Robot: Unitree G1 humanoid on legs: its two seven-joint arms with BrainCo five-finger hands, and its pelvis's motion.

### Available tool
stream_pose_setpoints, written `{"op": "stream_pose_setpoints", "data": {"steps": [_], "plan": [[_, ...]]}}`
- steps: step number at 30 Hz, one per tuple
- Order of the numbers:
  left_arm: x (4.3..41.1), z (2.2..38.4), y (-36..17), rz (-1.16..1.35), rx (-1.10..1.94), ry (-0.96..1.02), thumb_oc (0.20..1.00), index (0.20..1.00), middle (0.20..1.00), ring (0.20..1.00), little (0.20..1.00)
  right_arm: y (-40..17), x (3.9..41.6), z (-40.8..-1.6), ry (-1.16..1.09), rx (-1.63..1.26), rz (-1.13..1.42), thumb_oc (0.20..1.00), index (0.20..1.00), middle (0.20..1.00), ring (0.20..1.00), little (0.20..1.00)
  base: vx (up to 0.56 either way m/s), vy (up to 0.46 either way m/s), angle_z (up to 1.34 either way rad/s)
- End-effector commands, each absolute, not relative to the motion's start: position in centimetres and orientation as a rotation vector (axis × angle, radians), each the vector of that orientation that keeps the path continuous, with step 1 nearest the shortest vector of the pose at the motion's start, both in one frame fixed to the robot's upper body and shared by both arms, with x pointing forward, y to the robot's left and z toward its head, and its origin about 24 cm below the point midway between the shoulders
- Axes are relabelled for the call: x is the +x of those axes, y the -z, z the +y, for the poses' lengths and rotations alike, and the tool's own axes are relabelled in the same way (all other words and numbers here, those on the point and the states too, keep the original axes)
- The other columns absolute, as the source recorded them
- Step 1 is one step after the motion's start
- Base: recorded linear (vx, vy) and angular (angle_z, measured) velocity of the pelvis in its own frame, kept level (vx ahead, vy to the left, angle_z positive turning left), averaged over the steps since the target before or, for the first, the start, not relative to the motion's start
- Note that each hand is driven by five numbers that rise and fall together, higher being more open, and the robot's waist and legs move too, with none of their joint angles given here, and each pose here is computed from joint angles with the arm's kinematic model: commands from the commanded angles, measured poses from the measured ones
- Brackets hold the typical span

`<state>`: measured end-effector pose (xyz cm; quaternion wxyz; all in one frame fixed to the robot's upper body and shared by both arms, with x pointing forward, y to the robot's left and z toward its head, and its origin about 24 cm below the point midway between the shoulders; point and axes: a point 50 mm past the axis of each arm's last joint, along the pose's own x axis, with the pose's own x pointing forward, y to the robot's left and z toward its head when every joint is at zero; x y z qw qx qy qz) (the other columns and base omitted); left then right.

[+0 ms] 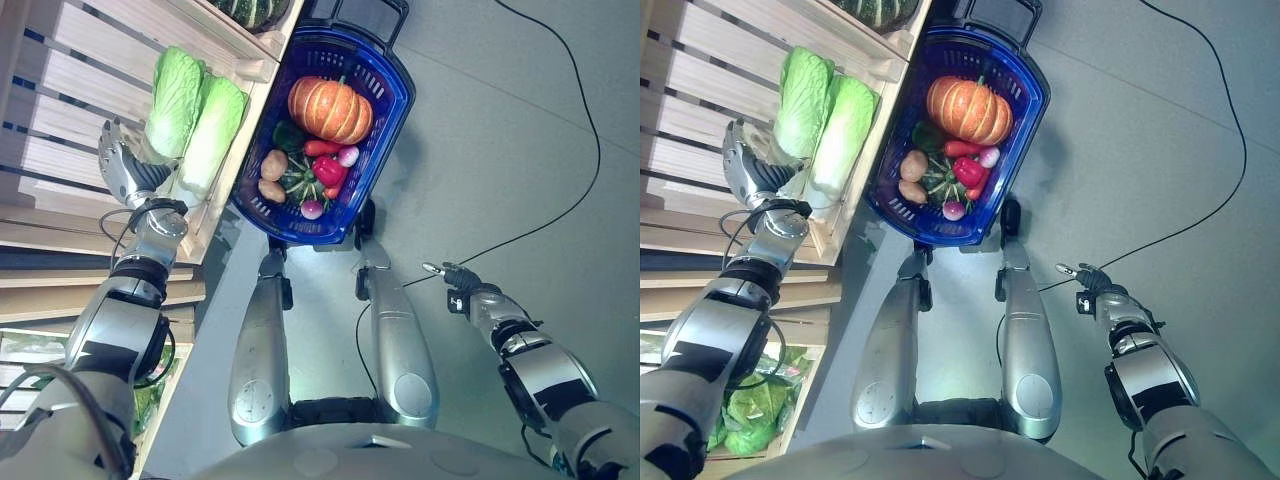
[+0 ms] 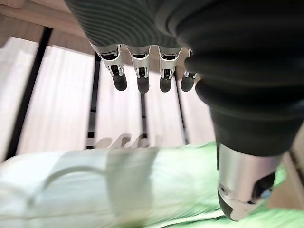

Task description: Pick up fruits and vegetables into the basket

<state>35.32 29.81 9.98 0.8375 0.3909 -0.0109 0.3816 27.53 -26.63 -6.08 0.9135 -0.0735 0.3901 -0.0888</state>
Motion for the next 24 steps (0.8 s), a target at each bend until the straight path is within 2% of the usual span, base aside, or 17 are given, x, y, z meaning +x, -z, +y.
{"op": "stream_pose_setpoints", "data": {"steps": [1, 8, 24], "plan": [[34.2, 33.0, -10.2, 0.084, 0.881, -0.880, 1.000, 1.000, 1.000, 1.000, 1.000, 6.8, 26.3, -27.4, 0.188, -0.164, 0.847, 1.000, 1.000, 1.000, 1.000, 1.000, -0.01, 0.012, -0.05], [34.3, 33.6, -9.7, 0.206, 0.856, -0.842, 1.000, 1.000, 1.000, 1.000, 1.000, 5.7, 27.3, -27.9, 0.186, -0.184, 0.829, 1.000, 1.000, 1.000, 1.000, 1.000, -0.01, 0.010, -0.05], [34.6, 34.0, -10.0, 0.296, 0.821, -0.815, 1.000, 1.000, 1.000, 1.000, 1.000, 4.9, 28.2, -28.0, 0.182, -0.198, 0.803, 1.000, 1.000, 1.000, 1.000, 1.000, 0.00, 0.003, -0.02]]}}
